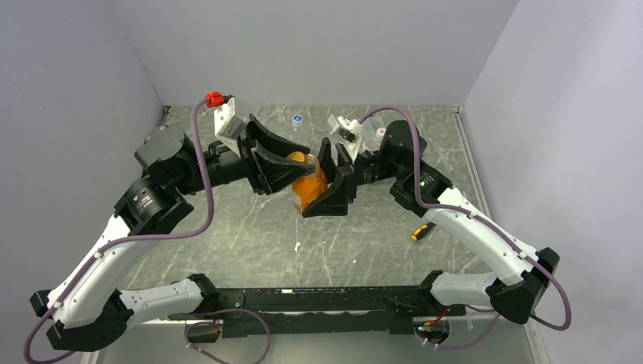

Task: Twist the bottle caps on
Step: Screw the bottle cap onto the plastic bottle.

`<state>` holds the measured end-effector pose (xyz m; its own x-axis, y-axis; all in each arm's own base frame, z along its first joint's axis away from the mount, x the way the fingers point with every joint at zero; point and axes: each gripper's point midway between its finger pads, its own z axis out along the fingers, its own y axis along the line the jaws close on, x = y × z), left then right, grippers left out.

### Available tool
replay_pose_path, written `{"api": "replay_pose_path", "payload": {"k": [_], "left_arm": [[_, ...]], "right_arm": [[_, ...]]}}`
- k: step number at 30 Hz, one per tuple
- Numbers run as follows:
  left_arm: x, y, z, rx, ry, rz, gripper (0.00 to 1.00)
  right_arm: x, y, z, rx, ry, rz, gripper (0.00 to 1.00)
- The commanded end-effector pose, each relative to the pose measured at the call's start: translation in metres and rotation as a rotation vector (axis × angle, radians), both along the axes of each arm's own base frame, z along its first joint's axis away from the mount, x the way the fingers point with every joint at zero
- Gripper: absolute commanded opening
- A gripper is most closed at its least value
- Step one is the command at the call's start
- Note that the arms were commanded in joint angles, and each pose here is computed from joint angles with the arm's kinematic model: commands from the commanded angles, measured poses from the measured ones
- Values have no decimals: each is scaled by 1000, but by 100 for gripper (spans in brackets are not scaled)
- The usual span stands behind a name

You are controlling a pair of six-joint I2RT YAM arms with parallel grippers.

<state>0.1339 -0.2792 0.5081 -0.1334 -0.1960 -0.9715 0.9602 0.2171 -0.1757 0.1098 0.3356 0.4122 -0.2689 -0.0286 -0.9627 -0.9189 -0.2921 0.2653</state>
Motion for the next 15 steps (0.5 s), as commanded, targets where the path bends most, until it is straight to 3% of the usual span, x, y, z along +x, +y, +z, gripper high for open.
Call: {"api": "replay_pose_path", "payload": {"k": [1, 8, 15], "left_arm": [[-2, -4, -4, 42, 45, -21, 4], [31, -14, -20, 168, 178, 87, 4], [56, -4, -34, 214, 300, 177, 3]], "right_arm": [[16, 0, 33, 69, -109, -116, 14], [36, 12, 16, -16, -78, -194, 13], [41, 18, 10, -49, -81, -214, 13]]}}
